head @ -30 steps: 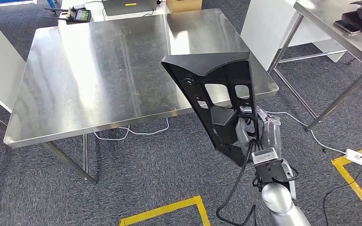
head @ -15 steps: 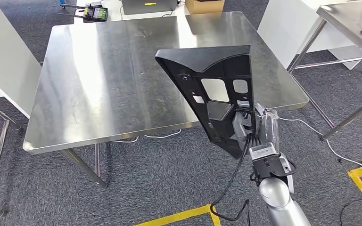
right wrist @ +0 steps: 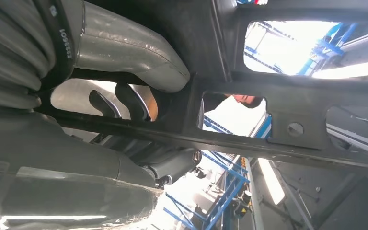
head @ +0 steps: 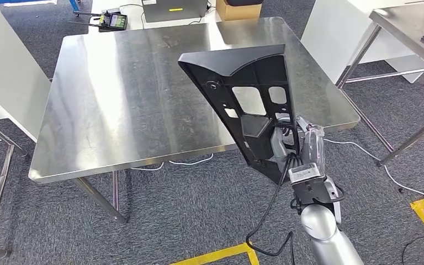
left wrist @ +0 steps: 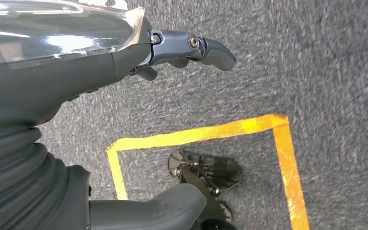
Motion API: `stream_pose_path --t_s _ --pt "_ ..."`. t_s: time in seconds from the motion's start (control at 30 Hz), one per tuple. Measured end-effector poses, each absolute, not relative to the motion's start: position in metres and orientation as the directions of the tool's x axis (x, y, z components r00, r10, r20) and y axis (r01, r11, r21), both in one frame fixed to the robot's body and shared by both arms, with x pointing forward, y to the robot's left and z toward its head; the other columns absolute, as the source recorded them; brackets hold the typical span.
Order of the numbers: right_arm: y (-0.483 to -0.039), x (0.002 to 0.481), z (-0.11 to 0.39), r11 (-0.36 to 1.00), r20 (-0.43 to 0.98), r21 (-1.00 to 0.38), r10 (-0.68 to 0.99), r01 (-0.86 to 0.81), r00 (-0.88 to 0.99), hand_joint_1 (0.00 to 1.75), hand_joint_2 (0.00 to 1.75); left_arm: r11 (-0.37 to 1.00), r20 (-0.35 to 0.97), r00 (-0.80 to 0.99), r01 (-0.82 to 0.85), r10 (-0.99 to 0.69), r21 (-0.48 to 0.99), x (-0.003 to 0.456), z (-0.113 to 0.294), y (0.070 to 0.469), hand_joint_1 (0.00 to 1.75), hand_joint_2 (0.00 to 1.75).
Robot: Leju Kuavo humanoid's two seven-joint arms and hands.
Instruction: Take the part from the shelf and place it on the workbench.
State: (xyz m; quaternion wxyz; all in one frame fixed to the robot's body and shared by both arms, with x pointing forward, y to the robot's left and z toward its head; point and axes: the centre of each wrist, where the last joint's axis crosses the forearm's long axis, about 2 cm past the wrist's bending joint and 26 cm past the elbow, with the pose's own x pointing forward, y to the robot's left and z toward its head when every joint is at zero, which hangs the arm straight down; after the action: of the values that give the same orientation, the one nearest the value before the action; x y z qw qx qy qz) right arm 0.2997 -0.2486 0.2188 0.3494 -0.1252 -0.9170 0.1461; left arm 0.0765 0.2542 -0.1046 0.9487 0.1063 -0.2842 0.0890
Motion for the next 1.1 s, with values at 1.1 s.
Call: stream_pose_path --t_s 1.1 --pt "-0.235 0.321 0.244 0.908 0.527 -0.368 0.381 0.200 -0.760 1.75 1.75 0.946 0.575 0.804 -0.288 0.154 0.148 0.072 -0.106 0.257 0.00 1.75"
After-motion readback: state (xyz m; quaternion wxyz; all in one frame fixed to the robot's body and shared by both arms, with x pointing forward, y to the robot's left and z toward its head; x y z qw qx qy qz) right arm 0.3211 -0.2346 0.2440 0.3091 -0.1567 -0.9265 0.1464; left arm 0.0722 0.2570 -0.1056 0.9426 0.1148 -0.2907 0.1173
